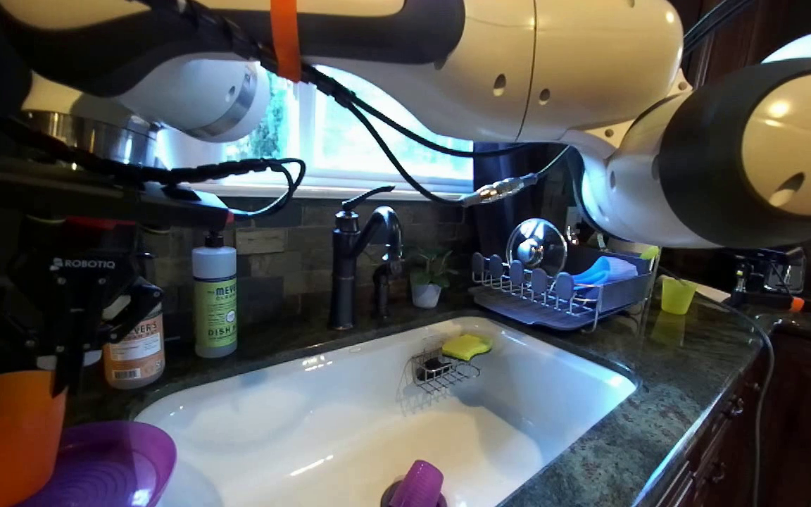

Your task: Put the orange cup onto the windowsill

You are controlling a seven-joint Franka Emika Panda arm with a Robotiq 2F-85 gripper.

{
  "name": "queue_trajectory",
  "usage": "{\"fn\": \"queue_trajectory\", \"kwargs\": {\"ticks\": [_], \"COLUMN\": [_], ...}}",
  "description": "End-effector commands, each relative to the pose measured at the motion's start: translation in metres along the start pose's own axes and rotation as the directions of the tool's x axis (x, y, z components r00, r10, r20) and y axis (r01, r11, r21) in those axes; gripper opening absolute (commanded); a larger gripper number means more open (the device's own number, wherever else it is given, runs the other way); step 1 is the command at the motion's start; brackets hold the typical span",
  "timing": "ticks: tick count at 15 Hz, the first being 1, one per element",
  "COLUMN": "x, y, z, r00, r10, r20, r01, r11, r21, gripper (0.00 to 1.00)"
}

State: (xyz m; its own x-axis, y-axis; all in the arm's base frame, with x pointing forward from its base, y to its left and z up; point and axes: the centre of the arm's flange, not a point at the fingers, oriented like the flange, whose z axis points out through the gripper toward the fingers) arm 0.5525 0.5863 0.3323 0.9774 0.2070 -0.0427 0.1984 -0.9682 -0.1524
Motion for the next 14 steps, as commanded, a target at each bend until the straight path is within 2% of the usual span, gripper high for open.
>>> {"fn": "queue_trajectory", "kwargs": {"ticks": [1, 3, 5, 9, 10, 11, 14], "x": [-0.046, -0.072, -0.089, -0.089, -0.088, -0.026, -0.026], "y": [-0.001, 0.009, 0.022, 0.024, 0.024, -0.018, -0.018], "z": [-0.013, -0.025, -0.041, -0.071, -0.079, -0.083, -0.096], "r00": [0.999, 0.996, 0.980, 0.921, 0.928, 0.944, 0.937], "r10": [-0.008, 0.073, 0.201, 0.378, 0.358, 0.324, 0.339], "r20": [0.049, 0.051, 0.007, -0.091, -0.106, -0.062, -0.079], "r01": [0.012, -0.068, -0.200, -0.380, -0.361, -0.326, -0.341], "r11": [0.998, 0.993, 0.976, 0.925, 0.933, 0.945, 0.940], "r21": [-0.070, -0.102, -0.085, -0.008, -0.008, -0.025, -0.014], "gripper": [0.01, 0.01, 0.01, 0.01, 0.01, 0.04, 0.04]}}
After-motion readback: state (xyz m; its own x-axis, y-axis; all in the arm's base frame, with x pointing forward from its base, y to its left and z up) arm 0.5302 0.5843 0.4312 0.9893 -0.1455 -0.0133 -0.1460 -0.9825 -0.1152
